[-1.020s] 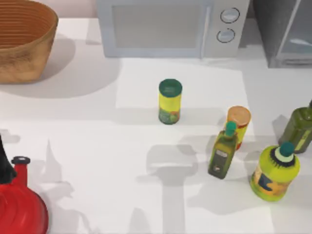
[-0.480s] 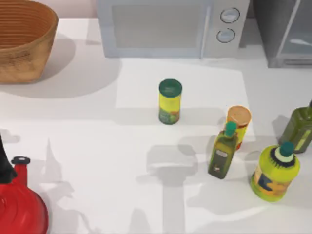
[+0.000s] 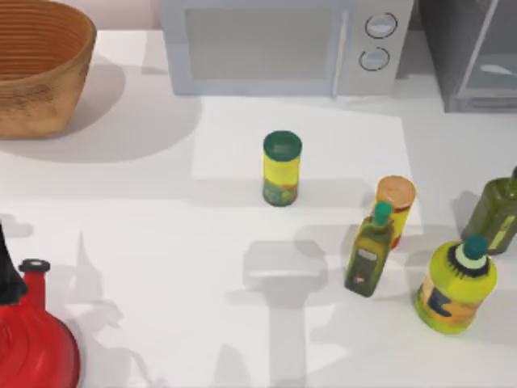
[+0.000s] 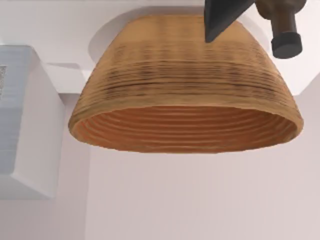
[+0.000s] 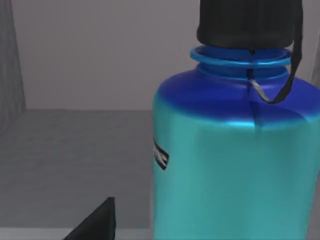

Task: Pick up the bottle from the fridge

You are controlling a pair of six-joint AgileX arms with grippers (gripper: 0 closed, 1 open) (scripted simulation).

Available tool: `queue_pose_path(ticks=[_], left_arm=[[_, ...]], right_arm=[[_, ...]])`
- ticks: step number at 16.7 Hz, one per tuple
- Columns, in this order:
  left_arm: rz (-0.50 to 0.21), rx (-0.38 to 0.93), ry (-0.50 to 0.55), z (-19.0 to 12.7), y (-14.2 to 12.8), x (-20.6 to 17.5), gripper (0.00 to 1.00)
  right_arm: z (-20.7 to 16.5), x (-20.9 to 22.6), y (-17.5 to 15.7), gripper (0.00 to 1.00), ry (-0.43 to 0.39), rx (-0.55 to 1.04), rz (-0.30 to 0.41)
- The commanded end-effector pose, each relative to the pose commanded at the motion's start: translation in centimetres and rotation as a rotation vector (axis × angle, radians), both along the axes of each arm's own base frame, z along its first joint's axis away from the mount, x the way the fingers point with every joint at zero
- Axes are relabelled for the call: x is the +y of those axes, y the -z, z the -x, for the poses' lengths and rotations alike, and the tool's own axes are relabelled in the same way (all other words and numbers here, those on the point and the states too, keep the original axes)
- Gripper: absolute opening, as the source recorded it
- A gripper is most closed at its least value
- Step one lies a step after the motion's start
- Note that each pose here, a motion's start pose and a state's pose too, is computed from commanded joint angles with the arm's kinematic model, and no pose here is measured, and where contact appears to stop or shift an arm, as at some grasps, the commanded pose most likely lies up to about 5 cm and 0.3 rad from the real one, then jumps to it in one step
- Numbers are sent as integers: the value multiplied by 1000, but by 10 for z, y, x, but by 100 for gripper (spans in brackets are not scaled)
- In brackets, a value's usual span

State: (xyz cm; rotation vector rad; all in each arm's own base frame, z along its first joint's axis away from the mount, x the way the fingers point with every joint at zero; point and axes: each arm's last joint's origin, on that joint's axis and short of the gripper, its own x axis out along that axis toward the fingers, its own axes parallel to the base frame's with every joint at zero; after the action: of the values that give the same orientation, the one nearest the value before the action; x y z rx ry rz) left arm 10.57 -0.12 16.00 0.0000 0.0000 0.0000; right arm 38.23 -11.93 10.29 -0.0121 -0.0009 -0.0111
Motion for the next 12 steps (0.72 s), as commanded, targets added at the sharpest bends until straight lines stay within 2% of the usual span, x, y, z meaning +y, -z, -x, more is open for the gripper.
queue_pose_path(ticks=[7,12], left_arm=[[0,0,0,0,0,0,100],[0,0,0,0,0,0,100]], right_arm=[[-54,0,-1,100,-1,-6,2],[-57,1,-1,100,-1,-2,1]])
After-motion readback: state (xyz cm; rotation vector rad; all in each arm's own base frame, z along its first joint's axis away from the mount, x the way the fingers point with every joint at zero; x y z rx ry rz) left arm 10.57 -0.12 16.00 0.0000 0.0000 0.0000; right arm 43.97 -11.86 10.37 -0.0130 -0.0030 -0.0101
